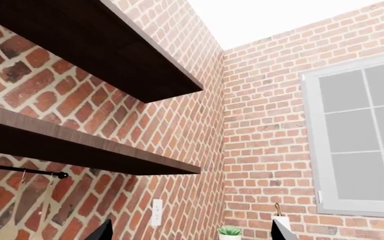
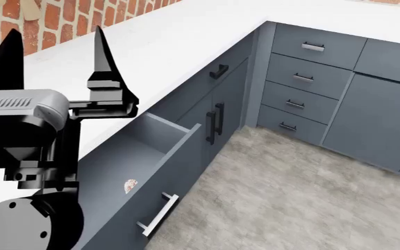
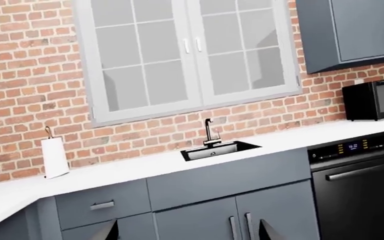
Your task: Close the right drawer.
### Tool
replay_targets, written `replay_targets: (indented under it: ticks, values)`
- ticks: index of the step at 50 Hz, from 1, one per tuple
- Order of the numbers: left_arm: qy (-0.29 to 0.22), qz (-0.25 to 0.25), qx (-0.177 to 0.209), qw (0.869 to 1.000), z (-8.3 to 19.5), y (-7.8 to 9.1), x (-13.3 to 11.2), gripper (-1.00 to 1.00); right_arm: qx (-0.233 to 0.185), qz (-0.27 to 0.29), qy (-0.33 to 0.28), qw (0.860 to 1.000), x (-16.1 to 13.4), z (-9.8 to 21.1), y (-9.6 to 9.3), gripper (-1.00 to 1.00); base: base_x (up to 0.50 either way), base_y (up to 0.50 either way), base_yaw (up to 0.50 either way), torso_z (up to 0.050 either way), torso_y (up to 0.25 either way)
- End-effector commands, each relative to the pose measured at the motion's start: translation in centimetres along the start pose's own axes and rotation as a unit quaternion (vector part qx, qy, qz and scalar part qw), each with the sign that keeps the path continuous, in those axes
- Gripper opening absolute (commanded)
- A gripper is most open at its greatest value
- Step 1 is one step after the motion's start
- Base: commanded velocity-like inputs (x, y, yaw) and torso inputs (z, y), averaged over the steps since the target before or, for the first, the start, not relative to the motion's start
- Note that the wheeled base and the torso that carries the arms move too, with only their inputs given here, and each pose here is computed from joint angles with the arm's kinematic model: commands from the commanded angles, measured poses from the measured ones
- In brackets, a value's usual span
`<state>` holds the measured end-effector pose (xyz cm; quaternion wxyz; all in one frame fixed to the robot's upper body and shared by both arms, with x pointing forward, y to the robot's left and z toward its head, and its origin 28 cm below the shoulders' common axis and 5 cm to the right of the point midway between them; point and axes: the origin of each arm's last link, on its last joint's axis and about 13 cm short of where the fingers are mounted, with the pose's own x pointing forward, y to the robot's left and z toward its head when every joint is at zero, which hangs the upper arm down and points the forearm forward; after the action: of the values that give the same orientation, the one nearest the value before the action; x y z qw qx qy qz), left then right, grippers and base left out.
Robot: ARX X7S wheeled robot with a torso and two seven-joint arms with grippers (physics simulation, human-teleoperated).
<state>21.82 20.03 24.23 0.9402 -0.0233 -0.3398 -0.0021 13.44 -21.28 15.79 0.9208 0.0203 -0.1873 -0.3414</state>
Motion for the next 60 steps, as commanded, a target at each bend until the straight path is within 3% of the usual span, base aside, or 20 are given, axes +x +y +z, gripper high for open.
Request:
replay_targets:
  ticks: [1, 10, 27, 38, 49, 60]
  values:
    - [0.001, -0.004, -0.003, 1.0, 0.0, -0.2, 0.0, 1.0, -0.003, -0.011, -0.012, 1.0, 0.0, 0.5, -0.8, 1.0, 0.0, 0.0, 0.0, 0.0, 0.0]
    - [0.002, -0.014, -0.016, 1.0, 0.1, -0.9, 0.1, 1.0, -0.002, -0.009, -0.011, 1.0, 0.0, 0.4, -0.7, 1.0, 0.0, 0.0, 0.0, 0.0, 0.0]
    - [0.03, -0.068, -0.089, 0.993, 0.1, -3.8, 0.9, 1.0, -0.001, -0.006, -0.009, 1.0, 0.0, 0.2, -0.6, 1.0, 0.0, 0.0, 0.0, 0.0, 0.0]
    - [0.044, -0.09, -0.117, 0.988, 0.0, -4.7, 0.9, 1.0, 0.0, -0.006, -0.008, 1.0, -0.1, 0.2, -0.7, 1.0, 0.0, 0.0, 0.0, 0.0, 0.0]
    - [0.085, -0.128, -0.15, 0.977, -0.8, -6.1, 0.2, 1.0, 0.0, -0.005, -0.004, 1.0, 0.0, 0.0, -0.6, 1.0, 0.0, 0.0, 0.0, 0.0, 0.0]
    - [0.136, -0.171, -0.149, 0.964, -2.2, -7.6, -0.4, 1.0, 0.0, 0.0, -0.003, 1.0, 0.1, -0.1, -0.3, 1.0, 0.0, 0.0, 0.0, 0.0, 0.0]
